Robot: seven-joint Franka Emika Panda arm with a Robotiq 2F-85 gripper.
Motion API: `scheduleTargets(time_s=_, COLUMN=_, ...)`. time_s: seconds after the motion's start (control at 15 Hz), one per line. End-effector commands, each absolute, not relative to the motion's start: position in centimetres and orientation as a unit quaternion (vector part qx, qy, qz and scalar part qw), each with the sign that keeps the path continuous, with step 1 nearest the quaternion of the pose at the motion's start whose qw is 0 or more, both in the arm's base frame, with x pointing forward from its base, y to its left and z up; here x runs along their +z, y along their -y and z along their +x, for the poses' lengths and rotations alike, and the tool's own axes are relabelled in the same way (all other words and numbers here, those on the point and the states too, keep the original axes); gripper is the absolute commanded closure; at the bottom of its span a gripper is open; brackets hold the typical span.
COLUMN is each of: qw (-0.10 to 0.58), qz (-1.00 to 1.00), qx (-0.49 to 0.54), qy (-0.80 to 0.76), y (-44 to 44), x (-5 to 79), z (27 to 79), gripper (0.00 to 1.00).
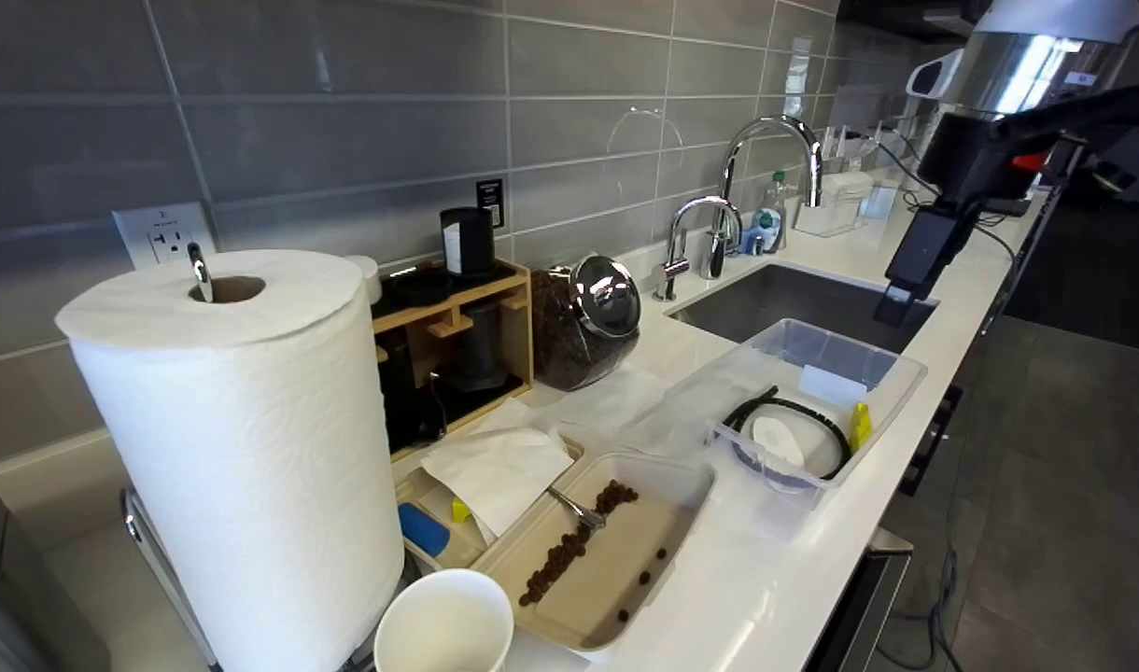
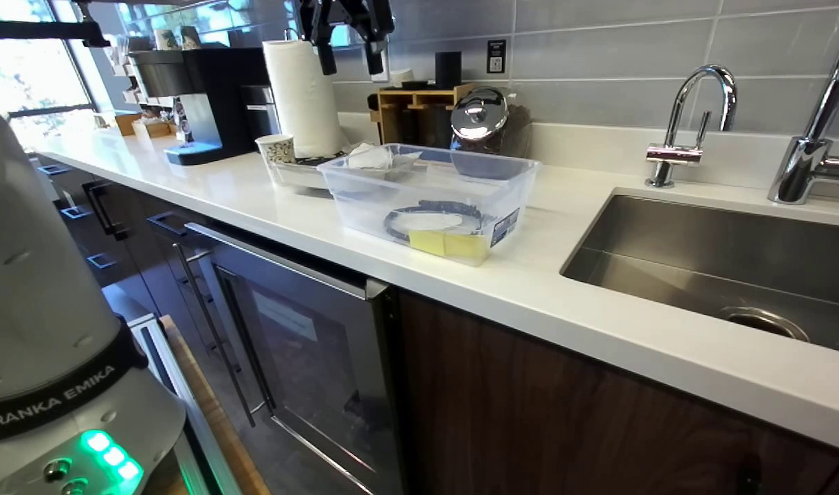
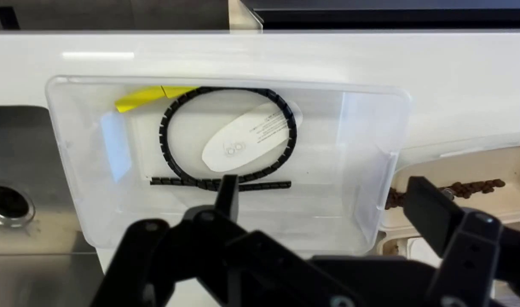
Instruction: Pick up the white oval shaped paper from the tote and place it on the counter
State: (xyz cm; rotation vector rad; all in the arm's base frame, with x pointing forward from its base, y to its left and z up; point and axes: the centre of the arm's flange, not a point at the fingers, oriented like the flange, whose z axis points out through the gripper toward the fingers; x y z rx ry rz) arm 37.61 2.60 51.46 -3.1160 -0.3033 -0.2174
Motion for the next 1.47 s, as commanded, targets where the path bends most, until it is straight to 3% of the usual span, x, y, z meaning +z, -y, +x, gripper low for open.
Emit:
scheduleTargets(time_s=0.0, qw=0.022, qz=-0.989, qx=-0.07, qy=0.131, y=-4.0, x=48.4, z=38.9, gripper=0.0)
scheduleTargets(time_s=0.73, qw=0.016, qz=-0.989, qx=-0.063, qy=0.132, y=-4.8, x=46.2, z=39.8, gripper=0.0)
scheduleTargets(time_s=1.4, qw=-0.022, qz=-0.996, qx=-0.091, qy=-0.013, y=-2.4, x=39.8, z=46.5, gripper=0.0)
